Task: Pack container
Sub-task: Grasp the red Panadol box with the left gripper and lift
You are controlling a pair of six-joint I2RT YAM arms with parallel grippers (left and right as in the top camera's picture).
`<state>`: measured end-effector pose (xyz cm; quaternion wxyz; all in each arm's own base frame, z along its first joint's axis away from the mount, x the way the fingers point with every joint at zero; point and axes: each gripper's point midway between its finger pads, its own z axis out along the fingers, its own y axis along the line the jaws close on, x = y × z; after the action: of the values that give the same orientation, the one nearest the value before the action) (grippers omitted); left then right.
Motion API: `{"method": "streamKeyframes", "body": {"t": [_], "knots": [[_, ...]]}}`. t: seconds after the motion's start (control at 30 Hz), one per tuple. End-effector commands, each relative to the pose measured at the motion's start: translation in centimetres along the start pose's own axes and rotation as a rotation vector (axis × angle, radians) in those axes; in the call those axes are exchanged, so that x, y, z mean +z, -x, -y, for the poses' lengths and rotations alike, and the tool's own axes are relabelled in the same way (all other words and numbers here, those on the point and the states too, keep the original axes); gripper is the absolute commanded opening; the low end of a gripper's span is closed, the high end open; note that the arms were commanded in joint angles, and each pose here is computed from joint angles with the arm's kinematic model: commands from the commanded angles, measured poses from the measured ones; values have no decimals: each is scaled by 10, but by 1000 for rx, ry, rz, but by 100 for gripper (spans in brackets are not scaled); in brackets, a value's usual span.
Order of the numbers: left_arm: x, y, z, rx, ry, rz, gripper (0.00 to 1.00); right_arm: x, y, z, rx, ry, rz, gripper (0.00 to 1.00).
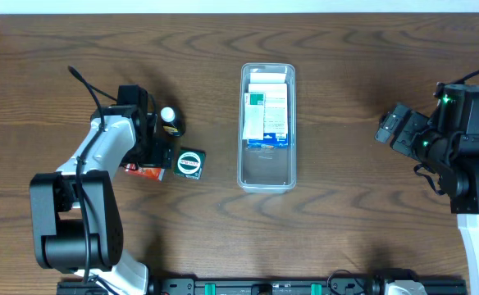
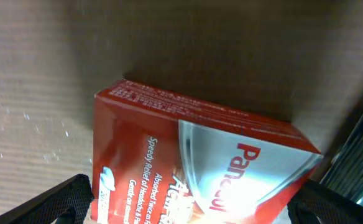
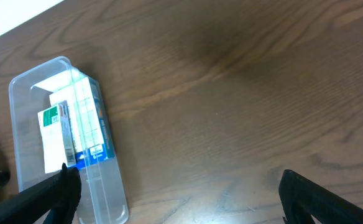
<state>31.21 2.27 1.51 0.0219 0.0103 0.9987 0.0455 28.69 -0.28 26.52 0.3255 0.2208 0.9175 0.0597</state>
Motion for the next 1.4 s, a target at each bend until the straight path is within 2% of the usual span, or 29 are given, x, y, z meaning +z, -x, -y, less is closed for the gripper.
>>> {"method": "streamKeyframes", "body": {"t": [0.0, 0.37, 0.53, 0.77, 0.93, 1.17, 1.3, 1.37], "knots": [[11, -9, 0, 16, -1, -30, 99, -1, 2, 2, 4, -7, 9, 99], [13, -15, -14, -34, -2, -48, 100, -1, 2, 2, 4, -7, 9, 99], [13, -15, -14, -41, -14, -48, 92, -1, 2, 2, 4, -7, 9, 99], [12, -18, -10, -41, -33, -60, 70, -1, 2, 2, 5, -7, 9, 99], [8, -22, -10, -40, -34, -74, 70, -1, 2, 2, 4, -7, 9, 99], [-34, -19, -14, -50, -31, -41, 70, -1, 2, 2, 4, -7, 9, 99], [-76, -16, -15, -55, -38, 30, 70, -1, 2, 2, 4, -7, 9, 99], [-100, -14, -6, -83, -93, 86, 71, -1, 2, 2, 4, -7, 9, 99]]}}
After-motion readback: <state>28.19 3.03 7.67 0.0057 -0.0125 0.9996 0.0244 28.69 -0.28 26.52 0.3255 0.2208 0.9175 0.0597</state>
